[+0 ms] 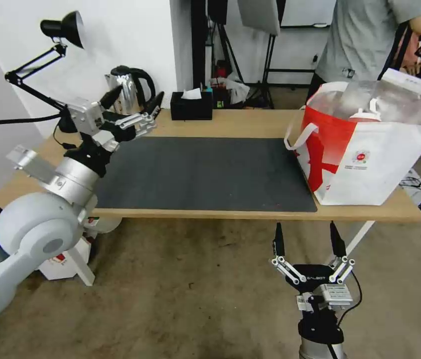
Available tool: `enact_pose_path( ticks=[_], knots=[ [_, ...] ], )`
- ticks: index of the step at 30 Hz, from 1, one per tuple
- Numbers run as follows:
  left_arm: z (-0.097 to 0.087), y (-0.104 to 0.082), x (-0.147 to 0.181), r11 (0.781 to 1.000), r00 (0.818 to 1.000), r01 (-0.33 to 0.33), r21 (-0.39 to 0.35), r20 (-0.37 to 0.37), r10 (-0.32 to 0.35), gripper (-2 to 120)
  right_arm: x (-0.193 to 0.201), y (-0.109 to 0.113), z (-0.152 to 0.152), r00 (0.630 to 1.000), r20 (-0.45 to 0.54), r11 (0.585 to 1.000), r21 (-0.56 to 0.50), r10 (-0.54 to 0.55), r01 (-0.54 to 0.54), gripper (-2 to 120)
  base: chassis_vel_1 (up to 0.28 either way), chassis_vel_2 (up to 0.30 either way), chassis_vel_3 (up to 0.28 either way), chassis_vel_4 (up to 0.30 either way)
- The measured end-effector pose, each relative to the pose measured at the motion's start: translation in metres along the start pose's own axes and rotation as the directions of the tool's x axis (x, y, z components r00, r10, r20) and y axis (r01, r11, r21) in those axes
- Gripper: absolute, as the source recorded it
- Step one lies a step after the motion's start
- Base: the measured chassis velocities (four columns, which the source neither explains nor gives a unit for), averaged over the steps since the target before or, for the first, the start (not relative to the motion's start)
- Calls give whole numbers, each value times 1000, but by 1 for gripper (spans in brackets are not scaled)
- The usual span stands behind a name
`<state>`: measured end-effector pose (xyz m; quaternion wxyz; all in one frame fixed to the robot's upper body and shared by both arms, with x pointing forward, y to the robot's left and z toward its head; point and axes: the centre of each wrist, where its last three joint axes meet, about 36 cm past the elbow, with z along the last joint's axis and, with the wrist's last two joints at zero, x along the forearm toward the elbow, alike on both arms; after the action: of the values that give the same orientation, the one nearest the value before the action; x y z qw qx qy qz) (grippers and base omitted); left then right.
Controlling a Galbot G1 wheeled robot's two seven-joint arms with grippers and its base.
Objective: Pick up the trash from the table and place it into the takeout bag.
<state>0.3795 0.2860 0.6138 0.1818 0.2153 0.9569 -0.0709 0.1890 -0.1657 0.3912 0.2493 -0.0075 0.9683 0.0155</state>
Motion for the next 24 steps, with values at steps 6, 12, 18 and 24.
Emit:
enact_pose_path(
  ticks=[6,12,18,24],
  knots=[
    [0,11,10,998,998,52,-38,34,-50,100,0,0,0,1000,0,1000,0,0,0,100,0,0,0,0],
    [11,15,31,992,993,105,-71,64,-100,100,0,0,0,1000,0,1000,0,0,0,100,0,0,0,0],
    [18,2,56,986,985,157,-58,78,-152,100,0,0,0,1000,0,1000,0,0,0,100,0,0,0,0],
    [19,-13,77,976,973,210,-59,113,-203,100,0,0,0,1000,0,1000,0,0,0,100,0,0,0,0]
  ],
)
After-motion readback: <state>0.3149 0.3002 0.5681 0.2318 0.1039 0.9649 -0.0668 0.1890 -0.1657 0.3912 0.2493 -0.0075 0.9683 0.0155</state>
